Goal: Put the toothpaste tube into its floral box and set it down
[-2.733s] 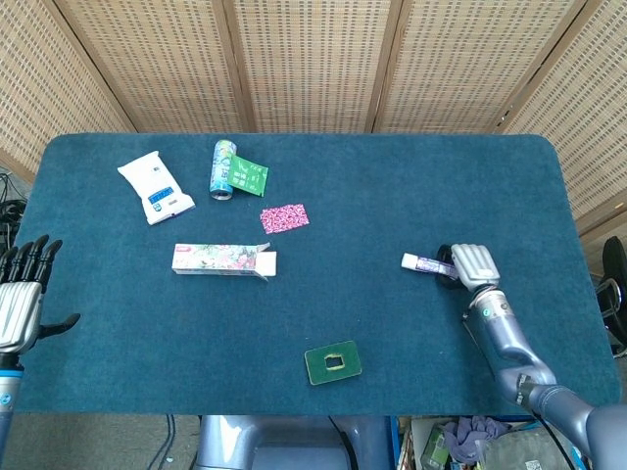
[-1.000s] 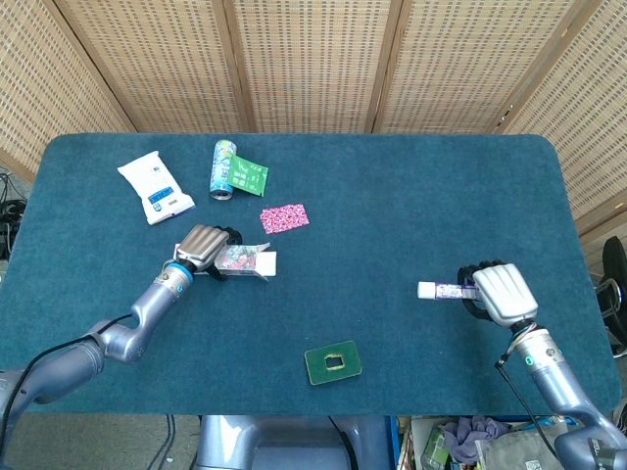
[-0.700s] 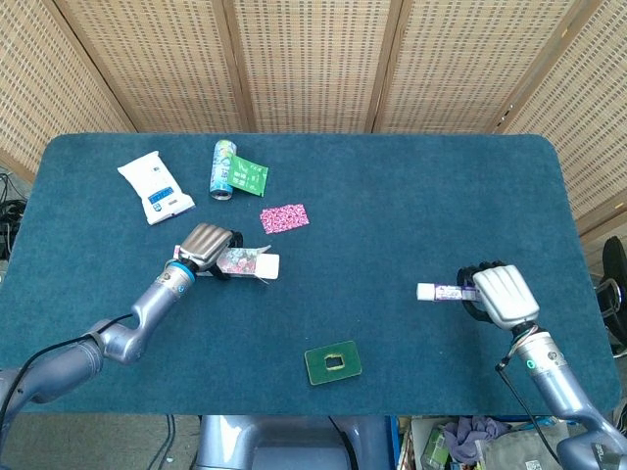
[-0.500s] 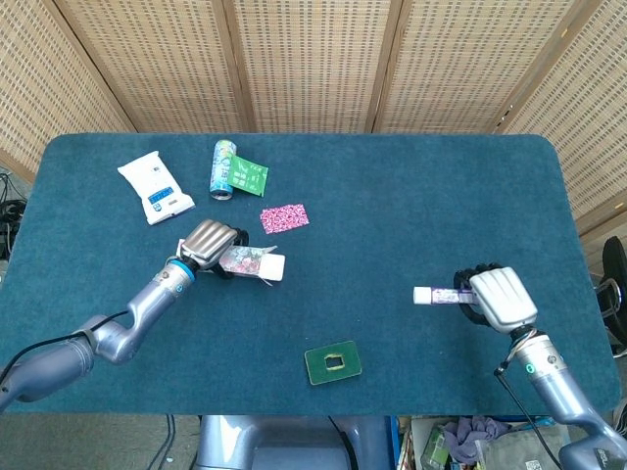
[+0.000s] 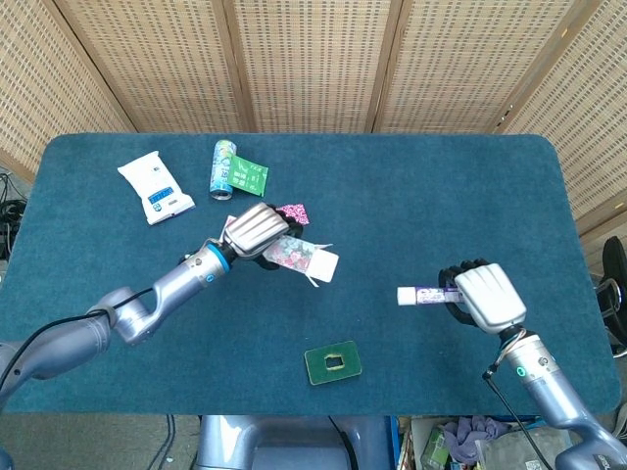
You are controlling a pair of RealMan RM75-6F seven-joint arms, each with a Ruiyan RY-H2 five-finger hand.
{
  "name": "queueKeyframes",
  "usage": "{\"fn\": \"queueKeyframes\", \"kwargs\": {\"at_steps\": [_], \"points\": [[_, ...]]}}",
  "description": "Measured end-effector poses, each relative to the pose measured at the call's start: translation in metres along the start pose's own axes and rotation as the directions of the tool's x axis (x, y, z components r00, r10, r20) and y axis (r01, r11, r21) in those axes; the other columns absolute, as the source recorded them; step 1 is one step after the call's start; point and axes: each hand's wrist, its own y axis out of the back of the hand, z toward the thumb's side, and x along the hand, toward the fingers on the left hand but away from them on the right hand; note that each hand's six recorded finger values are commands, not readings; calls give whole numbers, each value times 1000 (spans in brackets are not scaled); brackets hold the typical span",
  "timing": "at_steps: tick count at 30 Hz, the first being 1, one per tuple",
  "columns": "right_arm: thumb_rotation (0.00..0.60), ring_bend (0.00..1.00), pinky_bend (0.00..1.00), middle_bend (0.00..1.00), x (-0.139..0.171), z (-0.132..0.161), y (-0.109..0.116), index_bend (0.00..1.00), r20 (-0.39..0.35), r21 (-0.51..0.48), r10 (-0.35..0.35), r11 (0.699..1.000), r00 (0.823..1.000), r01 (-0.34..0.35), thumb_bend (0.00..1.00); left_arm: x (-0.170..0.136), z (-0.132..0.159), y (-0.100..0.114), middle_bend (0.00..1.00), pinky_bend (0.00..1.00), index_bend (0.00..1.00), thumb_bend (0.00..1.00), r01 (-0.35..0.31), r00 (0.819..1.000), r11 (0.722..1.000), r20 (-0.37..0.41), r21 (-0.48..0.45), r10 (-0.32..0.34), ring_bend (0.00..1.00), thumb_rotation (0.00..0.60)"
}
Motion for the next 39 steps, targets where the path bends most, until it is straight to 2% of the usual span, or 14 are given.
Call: {"fn": "queueKeyframes", "kwargs": {"at_steps": [6,15,26,32,39], "points": [[600,472,440,598,-8,5,12,573,29,13,4,1000,1000,-5,593,26,31,-3,514,485,555,117,-1,999,999,54,-45,3,478,600],[600,472,440,598,-13,13,13,573,49,12,30,999,998,-30,594,48,62,-9,515,485,558,124,10,996,997,89,-75,-4,479,600],[600,477,460,598,-15,30,9,576,33,8,39,999,999,-39,595,68,87,0,515,485,558,126,-3,996,999,84,-51,7,479,600],[600,484,474,600,-17,30,6,577,45,0,37,999,998,-37,600,74,95,-2,515,485,559,125,28,998,998,63,-47,-25,479,600],[600,485,474,600,-20,26,5,577,70,34,32,999,997,-34,600,78,101,-3,514,485,559,129,55,998,997,46,-52,-53,479,600]]}}
